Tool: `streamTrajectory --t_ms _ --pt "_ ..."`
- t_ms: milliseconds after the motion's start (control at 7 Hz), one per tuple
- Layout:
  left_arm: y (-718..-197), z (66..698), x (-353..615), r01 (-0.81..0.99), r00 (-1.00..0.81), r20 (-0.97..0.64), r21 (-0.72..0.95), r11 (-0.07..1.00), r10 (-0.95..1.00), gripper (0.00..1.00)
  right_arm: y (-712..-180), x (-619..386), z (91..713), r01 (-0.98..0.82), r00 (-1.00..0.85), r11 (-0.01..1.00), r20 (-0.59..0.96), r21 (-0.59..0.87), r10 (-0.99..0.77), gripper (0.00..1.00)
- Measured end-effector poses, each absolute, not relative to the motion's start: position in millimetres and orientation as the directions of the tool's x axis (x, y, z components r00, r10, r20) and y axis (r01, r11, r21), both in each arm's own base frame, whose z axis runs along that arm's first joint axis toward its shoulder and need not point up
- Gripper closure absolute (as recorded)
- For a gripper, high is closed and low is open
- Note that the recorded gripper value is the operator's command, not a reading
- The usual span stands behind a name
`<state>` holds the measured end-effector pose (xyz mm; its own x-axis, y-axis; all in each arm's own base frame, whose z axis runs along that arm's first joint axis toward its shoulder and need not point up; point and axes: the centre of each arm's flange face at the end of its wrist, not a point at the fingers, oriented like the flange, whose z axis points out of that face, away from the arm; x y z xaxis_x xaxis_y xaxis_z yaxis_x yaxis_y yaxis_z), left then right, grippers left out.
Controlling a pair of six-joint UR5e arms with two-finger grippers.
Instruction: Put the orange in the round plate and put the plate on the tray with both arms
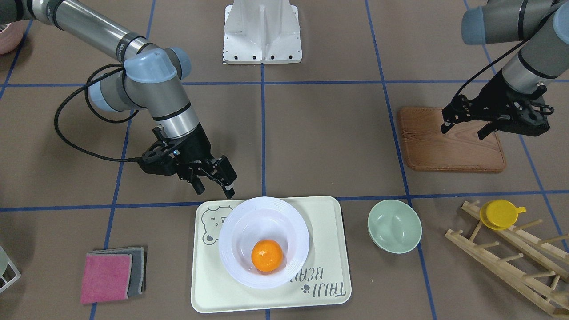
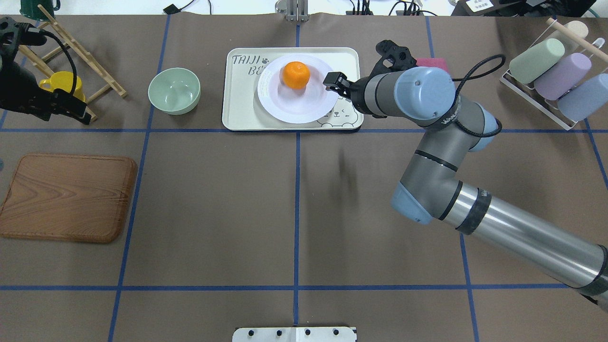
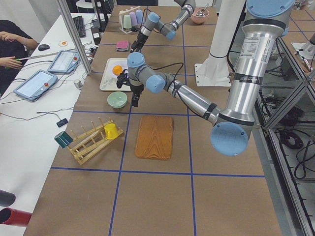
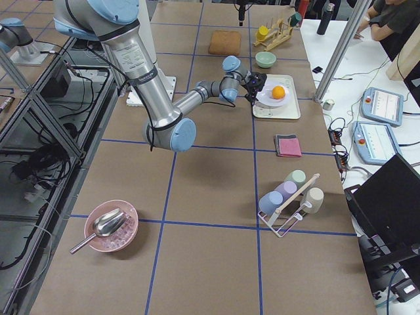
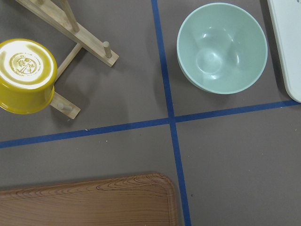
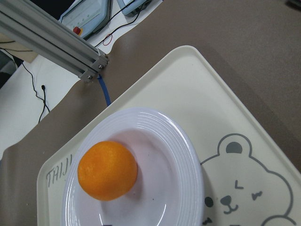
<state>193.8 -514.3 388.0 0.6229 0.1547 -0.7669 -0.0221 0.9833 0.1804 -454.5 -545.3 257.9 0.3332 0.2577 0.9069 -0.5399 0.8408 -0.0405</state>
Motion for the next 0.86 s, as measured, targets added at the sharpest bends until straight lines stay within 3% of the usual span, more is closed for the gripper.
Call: streamTrajectory --t_ms 429,857 --pt "-501 443 148 -0.093 0.655 -0.716 0.239 0.966 0.241 0.02 -575 -318 301 -0.245 0.64 0.95 0.768 0.195 0.007 0.0" --pt "-477 505 81 -0.124 0.69 -0.673 0.252 0.96 0.266 0.01 -570 -169 396 -0.07 0.705 0.981 0.705 0.181 -0.08 0.0"
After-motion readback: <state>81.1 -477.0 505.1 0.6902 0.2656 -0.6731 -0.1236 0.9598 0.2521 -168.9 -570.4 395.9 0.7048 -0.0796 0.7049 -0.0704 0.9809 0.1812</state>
